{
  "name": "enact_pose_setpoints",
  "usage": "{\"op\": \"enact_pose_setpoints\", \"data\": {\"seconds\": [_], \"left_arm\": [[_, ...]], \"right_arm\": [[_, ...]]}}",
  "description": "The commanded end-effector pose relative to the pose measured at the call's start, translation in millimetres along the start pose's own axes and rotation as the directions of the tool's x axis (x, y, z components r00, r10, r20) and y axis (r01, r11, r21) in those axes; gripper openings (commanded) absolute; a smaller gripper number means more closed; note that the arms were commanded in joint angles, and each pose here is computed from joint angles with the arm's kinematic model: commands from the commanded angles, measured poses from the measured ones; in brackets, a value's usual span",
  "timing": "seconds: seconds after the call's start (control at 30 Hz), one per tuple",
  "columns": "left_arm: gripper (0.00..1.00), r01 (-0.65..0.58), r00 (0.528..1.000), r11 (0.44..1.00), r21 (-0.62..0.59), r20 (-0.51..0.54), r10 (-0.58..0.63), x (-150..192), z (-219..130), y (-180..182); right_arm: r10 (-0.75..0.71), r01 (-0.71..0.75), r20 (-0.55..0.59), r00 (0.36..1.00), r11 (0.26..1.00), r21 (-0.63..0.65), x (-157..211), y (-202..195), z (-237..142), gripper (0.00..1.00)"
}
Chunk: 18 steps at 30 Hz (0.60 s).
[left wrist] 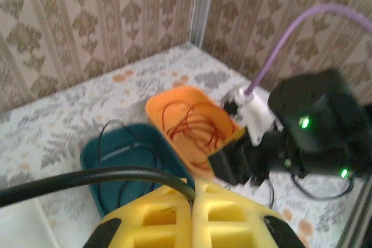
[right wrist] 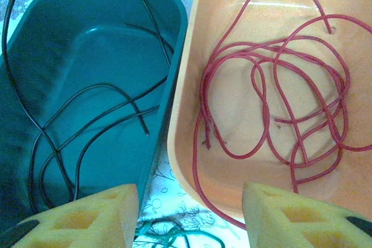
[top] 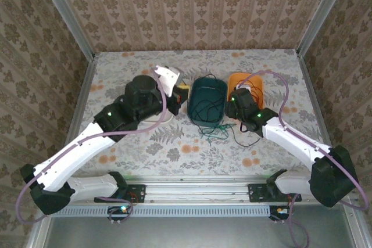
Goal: Untangle the cables
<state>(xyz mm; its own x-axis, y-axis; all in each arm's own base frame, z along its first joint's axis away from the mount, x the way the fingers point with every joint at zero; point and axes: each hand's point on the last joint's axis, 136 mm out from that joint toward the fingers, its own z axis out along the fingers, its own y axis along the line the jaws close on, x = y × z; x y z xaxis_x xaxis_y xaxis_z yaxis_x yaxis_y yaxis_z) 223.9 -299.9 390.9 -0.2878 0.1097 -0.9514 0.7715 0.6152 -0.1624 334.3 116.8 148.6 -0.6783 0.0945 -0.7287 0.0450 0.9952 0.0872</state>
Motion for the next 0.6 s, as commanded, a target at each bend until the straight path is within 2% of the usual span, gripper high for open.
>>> {"op": "enact_pose_setpoints", "data": {"seconds": [0.0, 0.13, 0.27, 0.43, 0.57], "left_arm": [[0.00, -0.031, 0.998, 0.987, 0.158, 0.063, 0.021, -30.9, -3.9, -22.1], [0.00, -0.072, 0.991, 0.965, 0.254, 0.131, 0.039, -52.3, -9.8, -38.0], [0.00, -0.118, 0.976, 0.955, 0.273, 0.209, 0.061, -70.0, -14.4, -43.9], [0.00, -0.197, 0.944, 0.934, 0.298, 0.313, 0.099, -102.6, -26.1, -55.5], [0.00, -0.215, 0.932, 0.939, 0.267, 0.343, 0.116, -129.4, -25.5, -51.1]], "right_arm": [[0.021, -0.023, 0.038, 0.999, 0.999, 0.043, -7.9, -10.0, -8.1, 0.52], [0.009, -0.010, 0.054, 0.998, 1.000, 0.013, -11.0, -7.4, -13.3, 0.52], [-0.010, 0.015, 0.072, 0.997, 0.997, -0.072, -12.4, 4.6, -19.5, 0.52], [-0.005, 0.011, 0.087, 0.996, 0.997, -0.073, -11.3, 0.9, -25.3, 0.52], [-0.041, 0.063, 0.097, 0.994, 0.969, -0.240, -7.5, 25.4, -39.0, 0.53]]}}
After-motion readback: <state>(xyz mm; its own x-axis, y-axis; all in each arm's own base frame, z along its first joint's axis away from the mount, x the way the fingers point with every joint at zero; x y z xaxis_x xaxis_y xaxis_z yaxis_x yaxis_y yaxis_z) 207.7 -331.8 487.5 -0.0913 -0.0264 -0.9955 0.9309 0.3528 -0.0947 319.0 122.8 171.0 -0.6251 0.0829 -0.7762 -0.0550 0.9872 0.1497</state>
